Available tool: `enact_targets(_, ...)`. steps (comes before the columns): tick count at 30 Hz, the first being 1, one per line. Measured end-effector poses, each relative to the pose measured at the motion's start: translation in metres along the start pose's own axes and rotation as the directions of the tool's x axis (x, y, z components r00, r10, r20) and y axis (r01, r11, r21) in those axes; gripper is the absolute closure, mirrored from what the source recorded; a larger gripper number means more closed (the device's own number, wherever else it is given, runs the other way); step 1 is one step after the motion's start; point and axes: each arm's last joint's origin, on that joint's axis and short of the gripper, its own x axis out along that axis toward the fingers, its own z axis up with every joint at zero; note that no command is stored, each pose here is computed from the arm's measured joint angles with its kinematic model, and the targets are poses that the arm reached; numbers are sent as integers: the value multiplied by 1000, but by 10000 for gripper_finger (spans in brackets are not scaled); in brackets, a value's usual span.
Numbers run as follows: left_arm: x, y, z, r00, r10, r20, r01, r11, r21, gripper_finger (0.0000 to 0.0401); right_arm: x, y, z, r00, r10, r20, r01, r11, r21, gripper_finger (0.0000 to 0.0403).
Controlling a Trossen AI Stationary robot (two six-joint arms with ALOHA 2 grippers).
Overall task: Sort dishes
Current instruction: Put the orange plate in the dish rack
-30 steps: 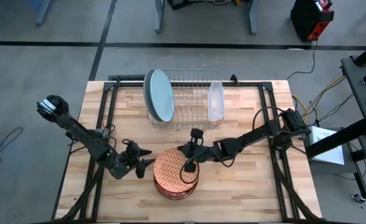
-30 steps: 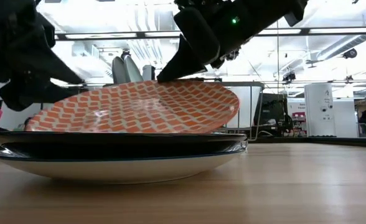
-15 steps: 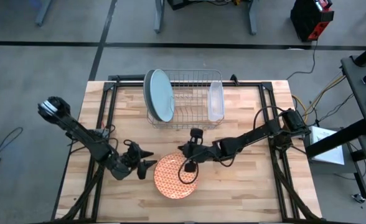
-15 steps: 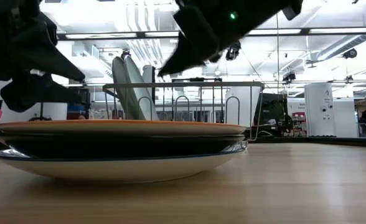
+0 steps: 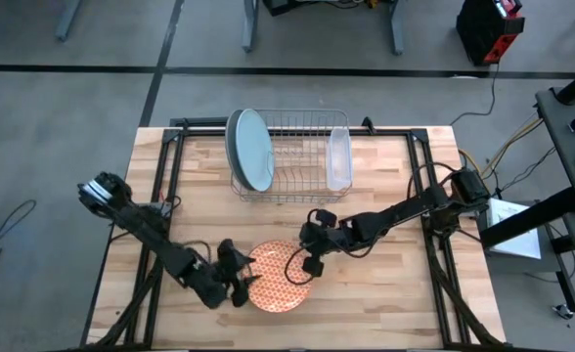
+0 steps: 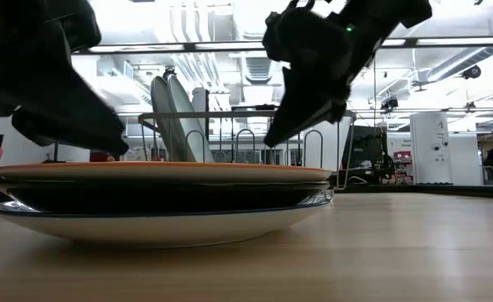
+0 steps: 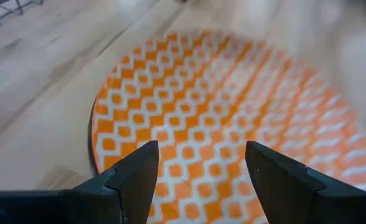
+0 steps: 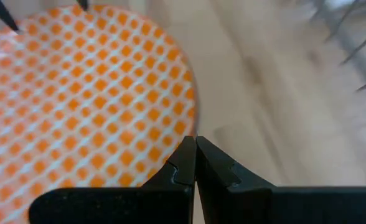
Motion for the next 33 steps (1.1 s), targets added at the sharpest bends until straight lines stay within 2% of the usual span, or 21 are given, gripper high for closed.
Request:
enact_targets(3,8,-12,-1,993,86,-83,-78,993,89,170,-5,-4,-2,998,56,-24,-55,998,42,403)
enact_targets(7,22,-27,-7,979,141,-146,-119,981,151,170,-4,-10,-10,993,101,-54,-96,991,89,401)
enact_targets(11,34,-35,-15,975,167,-145,-151,981,118,170,-1,-12,-18,989,134,-67,-124,983,133,377)
enact_targets(17,41,-35,-23,971,191,-146,-181,980,80,170,2,-15,-26,989,141,-53,-129,974,185,304)
enact_targets(24,43,-33,-23,971,210,-118,-202,977,76,170,4,-14,-25,988,150,-37,-140,972,188,229)
enact_targets(28,44,-32,-22,970,220,-106,-213,974,76,170,5,-16,-29,988,150,-33,-141,972,189,211)
enact_targets(33,45,-30,-22,968,234,-89,-227,971,79,170,10,-19,-35,986,165,2,-162,967,196,210)
